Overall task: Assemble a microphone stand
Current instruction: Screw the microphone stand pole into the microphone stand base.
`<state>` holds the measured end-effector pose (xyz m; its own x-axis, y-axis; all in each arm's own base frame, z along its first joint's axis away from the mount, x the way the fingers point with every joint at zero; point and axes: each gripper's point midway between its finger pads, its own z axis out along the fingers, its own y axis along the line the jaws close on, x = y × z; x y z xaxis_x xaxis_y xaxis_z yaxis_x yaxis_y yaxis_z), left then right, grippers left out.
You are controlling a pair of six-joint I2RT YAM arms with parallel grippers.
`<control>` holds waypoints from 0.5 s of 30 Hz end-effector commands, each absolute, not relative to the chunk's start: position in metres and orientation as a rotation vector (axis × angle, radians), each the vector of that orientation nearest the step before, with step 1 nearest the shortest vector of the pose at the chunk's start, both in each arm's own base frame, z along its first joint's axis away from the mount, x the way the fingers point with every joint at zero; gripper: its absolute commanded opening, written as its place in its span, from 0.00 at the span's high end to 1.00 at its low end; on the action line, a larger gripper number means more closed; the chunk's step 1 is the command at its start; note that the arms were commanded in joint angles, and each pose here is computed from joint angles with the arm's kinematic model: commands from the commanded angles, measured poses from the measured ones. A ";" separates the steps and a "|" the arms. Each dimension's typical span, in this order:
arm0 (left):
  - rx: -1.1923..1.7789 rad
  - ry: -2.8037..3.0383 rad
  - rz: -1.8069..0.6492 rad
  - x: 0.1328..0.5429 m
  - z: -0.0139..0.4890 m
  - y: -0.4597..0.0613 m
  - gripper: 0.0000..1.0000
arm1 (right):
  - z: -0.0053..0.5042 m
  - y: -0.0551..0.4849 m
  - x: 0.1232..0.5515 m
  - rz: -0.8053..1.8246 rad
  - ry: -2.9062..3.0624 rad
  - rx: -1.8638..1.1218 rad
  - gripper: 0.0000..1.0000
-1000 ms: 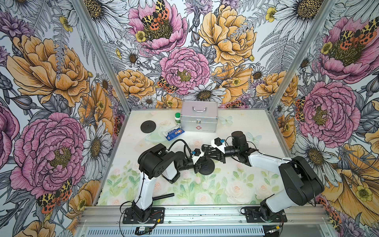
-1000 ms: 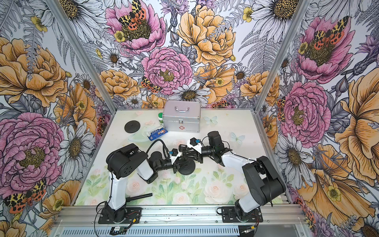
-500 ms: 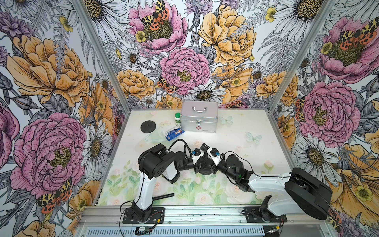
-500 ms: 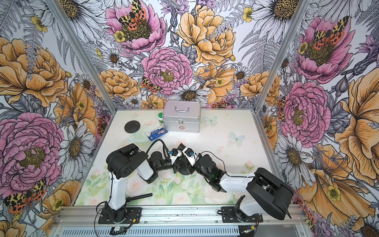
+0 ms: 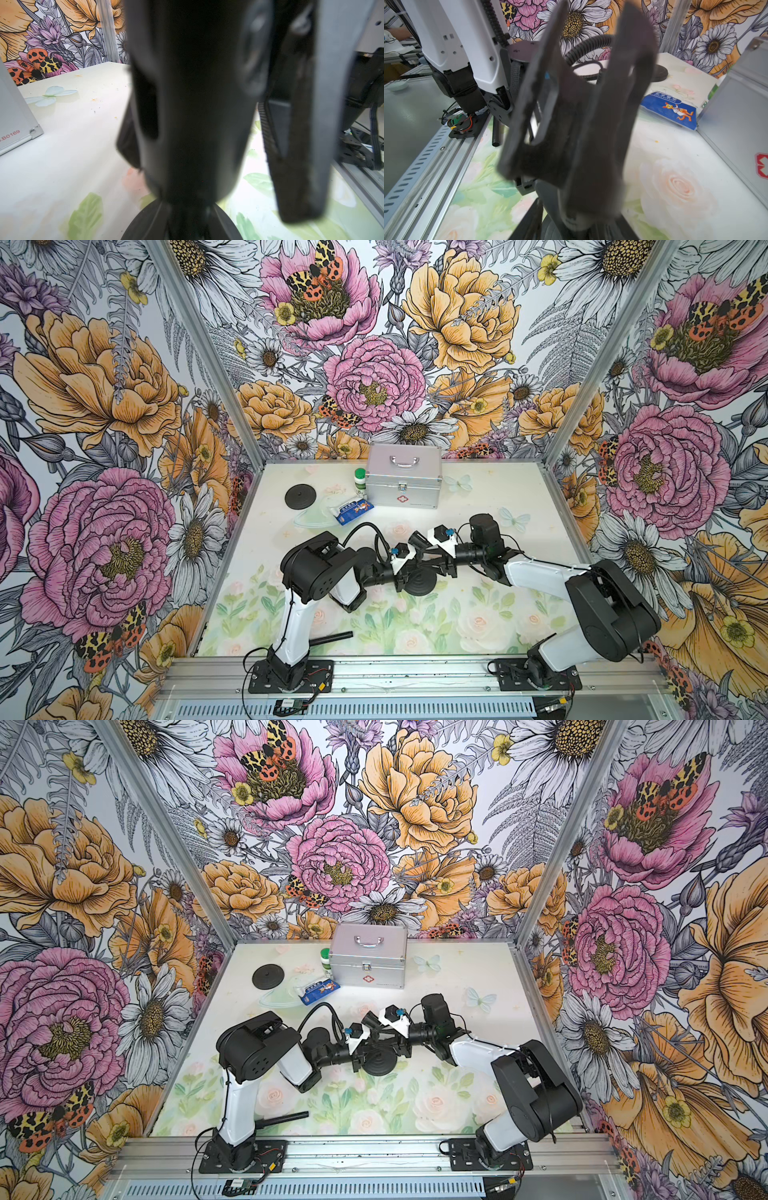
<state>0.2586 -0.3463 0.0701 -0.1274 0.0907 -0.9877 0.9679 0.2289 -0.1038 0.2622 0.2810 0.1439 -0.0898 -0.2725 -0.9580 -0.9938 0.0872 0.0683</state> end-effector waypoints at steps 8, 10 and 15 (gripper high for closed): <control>1.100 1.454 -1.087 0.249 0.063 -0.351 0.79 | 0.162 0.289 0.258 1.218 1.417 -1.375 0.76; 1.100 1.455 -1.083 0.250 0.062 -0.351 0.77 | 0.152 0.287 0.261 1.164 1.487 -1.348 0.91; 1.075 1.475 -1.077 0.254 0.062 -0.350 0.73 | 0.133 0.271 0.289 0.752 1.706 -1.043 1.00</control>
<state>0.2569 -0.3472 0.0658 -0.1290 0.0987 -0.9867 0.9688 0.2249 -0.1042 0.2639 0.2879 0.1585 -0.0687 -0.2556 -0.9643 -0.9919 0.1211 0.0386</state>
